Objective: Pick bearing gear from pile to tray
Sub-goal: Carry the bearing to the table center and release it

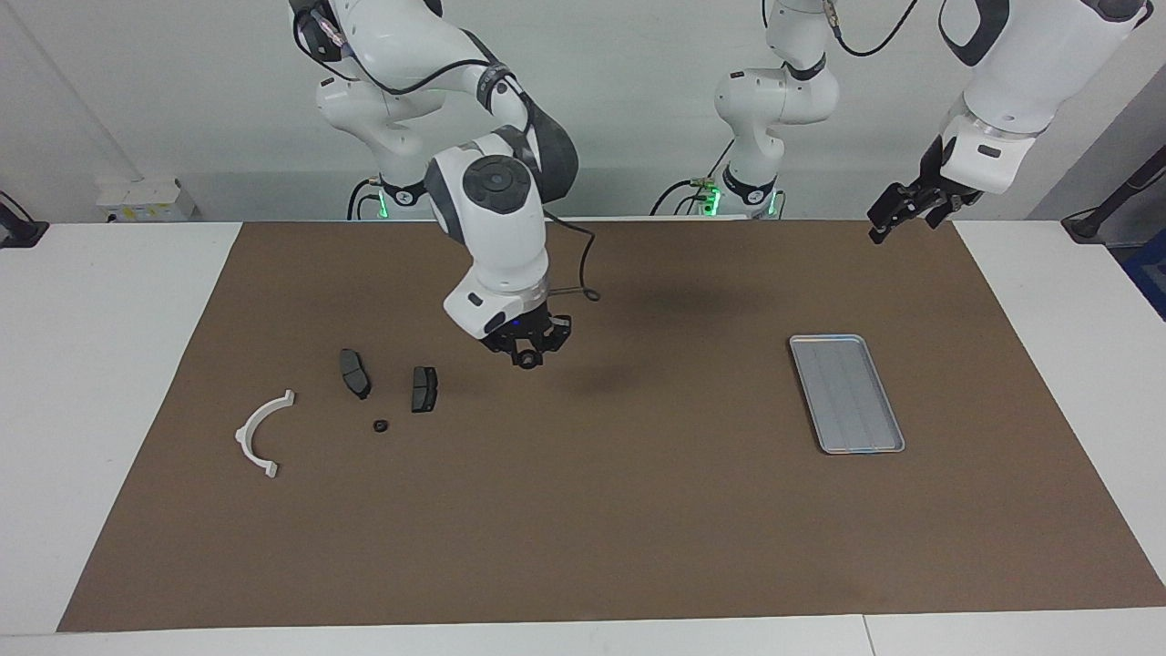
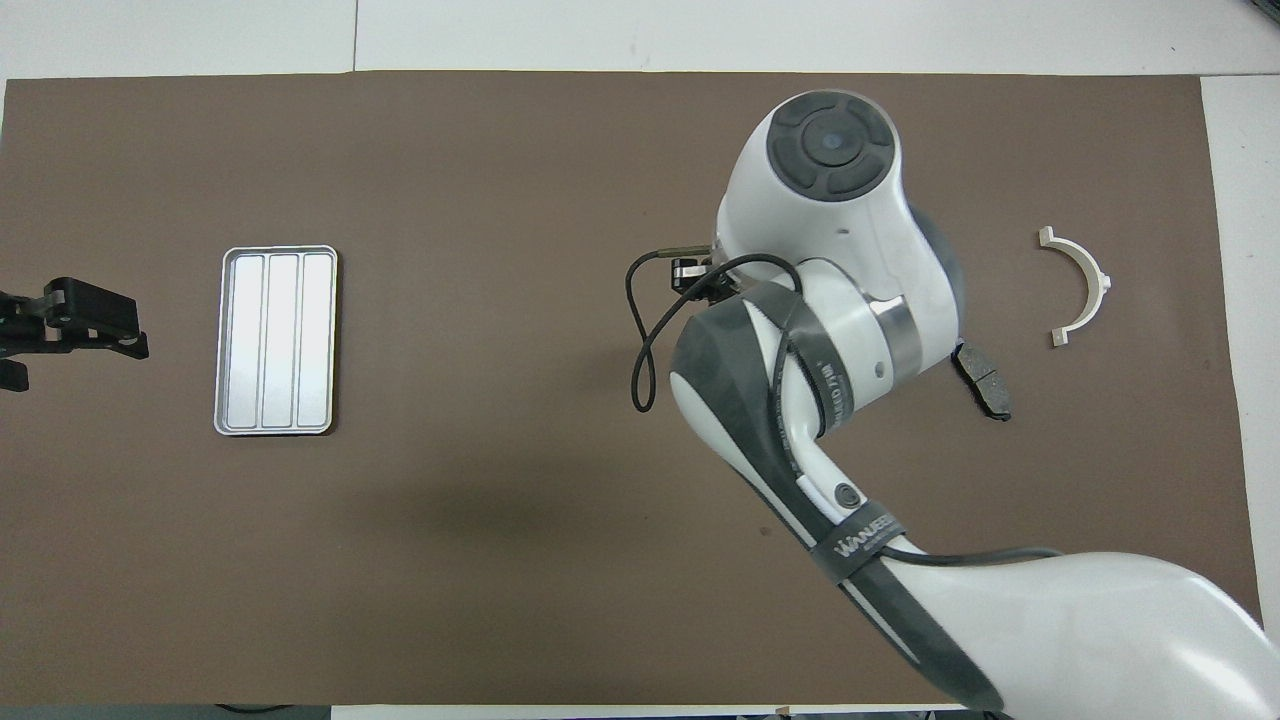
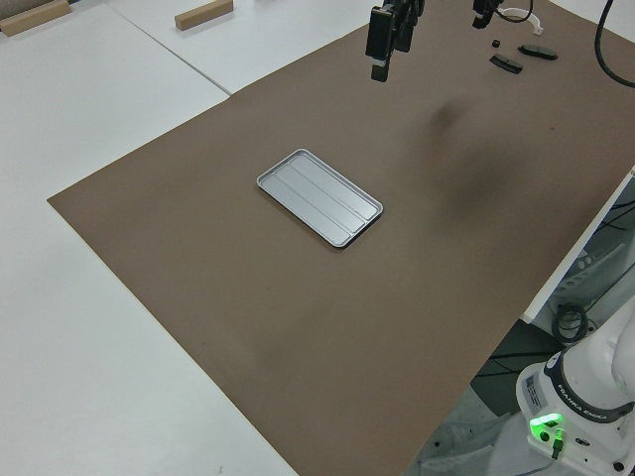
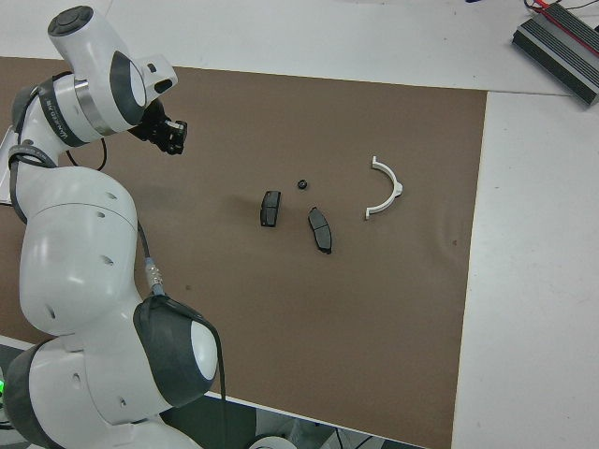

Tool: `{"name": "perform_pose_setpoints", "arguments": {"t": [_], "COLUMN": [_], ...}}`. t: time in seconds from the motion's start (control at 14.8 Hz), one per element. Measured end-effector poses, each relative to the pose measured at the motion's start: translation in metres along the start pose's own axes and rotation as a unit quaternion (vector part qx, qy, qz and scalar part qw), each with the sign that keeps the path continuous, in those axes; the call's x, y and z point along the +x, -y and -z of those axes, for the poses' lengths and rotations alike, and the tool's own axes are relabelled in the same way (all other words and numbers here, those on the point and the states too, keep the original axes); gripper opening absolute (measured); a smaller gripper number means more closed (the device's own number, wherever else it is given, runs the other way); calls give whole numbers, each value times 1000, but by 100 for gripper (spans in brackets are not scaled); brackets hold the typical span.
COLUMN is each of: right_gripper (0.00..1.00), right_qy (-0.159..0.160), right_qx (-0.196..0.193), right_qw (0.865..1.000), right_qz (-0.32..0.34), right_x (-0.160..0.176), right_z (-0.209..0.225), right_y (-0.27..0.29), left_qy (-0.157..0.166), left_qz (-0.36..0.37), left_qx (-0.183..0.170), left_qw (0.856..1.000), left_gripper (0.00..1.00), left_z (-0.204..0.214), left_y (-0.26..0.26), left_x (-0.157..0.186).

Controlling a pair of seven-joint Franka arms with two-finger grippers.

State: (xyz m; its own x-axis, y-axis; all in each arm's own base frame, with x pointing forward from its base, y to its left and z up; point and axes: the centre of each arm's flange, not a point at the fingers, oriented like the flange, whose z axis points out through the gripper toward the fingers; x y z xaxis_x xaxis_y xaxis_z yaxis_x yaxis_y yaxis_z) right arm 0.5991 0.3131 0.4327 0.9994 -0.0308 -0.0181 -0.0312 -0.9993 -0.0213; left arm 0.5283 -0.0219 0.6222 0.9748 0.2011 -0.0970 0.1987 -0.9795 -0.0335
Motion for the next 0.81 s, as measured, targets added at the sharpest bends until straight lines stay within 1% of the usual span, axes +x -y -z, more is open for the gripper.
{"name": "perform_pose_setpoints", "arguments": {"t": [0.27, 0.81], "right_gripper": [35, 35], "right_qy": [-3, -11], "right_qx": [3, 16], "right_qw": [1000, 1000], "right_qz": [3, 2], "right_x": [-19, -37], "right_z": [-49, -112], "right_y": [22, 59], "left_qy": [0, 0], "left_qz": [0, 0], "left_qx": [0, 0], "left_qw": [1000, 1000], "left_gripper": [100, 100], "left_z": [0, 0], "left_y": [0, 0], "left_x": [0, 0]}}
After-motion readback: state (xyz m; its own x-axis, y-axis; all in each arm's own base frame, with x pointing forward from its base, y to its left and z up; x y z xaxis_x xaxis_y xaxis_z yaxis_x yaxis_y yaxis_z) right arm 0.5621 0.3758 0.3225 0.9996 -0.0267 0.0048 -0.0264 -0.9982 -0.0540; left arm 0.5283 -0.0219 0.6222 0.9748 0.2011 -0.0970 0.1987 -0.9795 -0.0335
